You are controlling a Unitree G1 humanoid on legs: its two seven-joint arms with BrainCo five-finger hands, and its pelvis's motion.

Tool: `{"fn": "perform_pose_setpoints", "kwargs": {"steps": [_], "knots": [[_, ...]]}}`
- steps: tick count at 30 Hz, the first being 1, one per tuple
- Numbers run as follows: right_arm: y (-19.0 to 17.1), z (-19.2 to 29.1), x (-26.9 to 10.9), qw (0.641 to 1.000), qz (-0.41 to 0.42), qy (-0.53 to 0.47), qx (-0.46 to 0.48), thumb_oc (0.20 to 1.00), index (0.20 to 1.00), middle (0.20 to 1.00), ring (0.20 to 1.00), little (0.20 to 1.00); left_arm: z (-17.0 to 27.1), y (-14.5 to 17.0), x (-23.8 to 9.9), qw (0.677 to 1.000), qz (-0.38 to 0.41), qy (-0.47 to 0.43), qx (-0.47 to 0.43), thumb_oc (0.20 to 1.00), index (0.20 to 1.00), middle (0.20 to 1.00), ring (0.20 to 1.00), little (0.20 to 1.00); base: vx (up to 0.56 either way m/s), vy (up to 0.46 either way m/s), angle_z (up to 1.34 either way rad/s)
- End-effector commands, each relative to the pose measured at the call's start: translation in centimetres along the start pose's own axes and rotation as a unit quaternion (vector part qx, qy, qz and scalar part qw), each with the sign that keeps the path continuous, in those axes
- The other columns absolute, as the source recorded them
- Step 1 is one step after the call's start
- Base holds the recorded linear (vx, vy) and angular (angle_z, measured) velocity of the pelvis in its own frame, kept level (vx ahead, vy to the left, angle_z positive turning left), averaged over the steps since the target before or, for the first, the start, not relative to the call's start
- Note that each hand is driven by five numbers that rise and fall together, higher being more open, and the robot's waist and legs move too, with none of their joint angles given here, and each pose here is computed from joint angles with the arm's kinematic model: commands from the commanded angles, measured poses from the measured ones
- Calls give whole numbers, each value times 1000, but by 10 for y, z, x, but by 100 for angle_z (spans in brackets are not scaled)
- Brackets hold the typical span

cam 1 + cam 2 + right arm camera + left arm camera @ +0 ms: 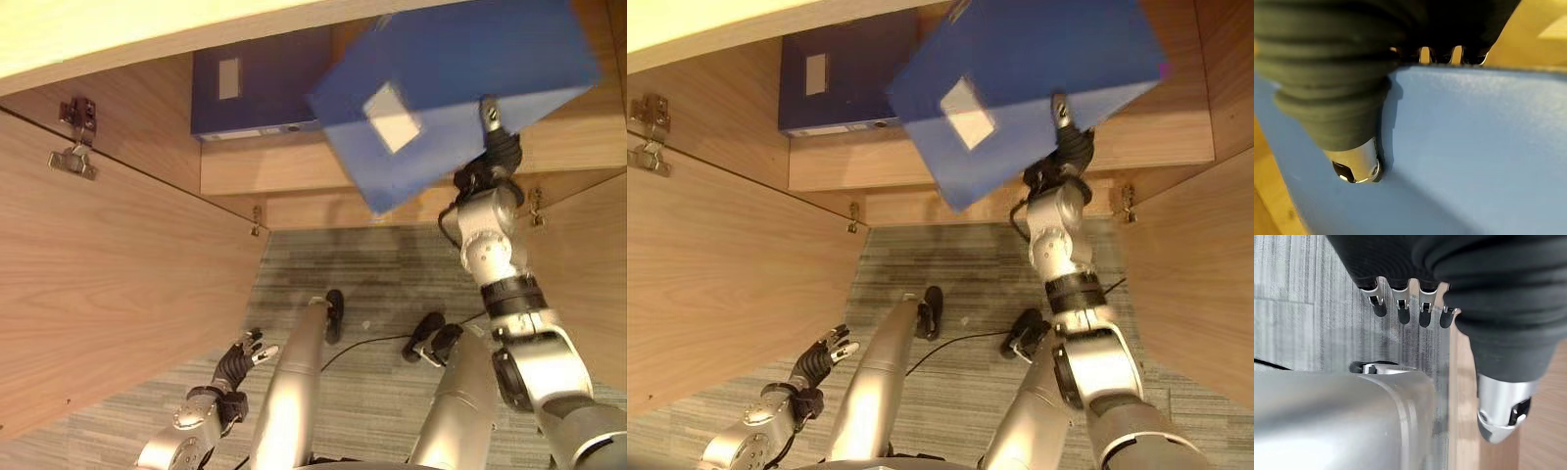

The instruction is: Put the empty folder in the office cabinet

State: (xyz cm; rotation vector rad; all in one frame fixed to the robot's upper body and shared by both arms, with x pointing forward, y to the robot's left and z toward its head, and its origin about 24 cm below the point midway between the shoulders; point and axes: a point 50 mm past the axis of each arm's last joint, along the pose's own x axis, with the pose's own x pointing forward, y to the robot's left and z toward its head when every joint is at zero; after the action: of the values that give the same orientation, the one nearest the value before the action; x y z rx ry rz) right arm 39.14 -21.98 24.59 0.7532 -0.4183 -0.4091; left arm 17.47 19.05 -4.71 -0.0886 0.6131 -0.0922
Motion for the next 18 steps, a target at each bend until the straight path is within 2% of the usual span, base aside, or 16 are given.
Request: {"fn": "perform_pose_setpoints", "kwargs": {"steps": [1, 9, 13, 15, 18], "knots": [[13, 52, 16, 992, -42, -82, 83, 200, 200, 200, 200, 200, 0, 2, -6, 1000, 11, 0, 15, 1000, 1000, 1000, 1000, 1000, 0, 0, 0], [-6, 72, 36, 985, -111, -74, 106, 200, 200, 200, 200, 200, 4, 14, -7, 998, 30, -6, 48, 1000, 1000, 1000, 1000, 1000, 32, -38, 5], [-18, 74, 44, 987, -142, -54, 53, 200, 200, 200, 200, 200, 6, 22, -8, 997, 47, -9, 58, 1000, 1000, 1000, 1000, 1000, 5, -9, 2], [-25, 81, 48, 987, -150, -49, -17, 200, 200, 200, 200, 200, 7, 26, -10, 996, 54, -14, 64, 1000, 1000, 1000, 1000, 1000, 20, -43, 5], [-25, 88, 49, 987, -147, -58, -7, 200, 200, 200, 200, 200, 4, 33, -13, 995, 71, -11, 65, 1000, 1000, 1000, 1000, 1000, 34, -32, 9]]}}
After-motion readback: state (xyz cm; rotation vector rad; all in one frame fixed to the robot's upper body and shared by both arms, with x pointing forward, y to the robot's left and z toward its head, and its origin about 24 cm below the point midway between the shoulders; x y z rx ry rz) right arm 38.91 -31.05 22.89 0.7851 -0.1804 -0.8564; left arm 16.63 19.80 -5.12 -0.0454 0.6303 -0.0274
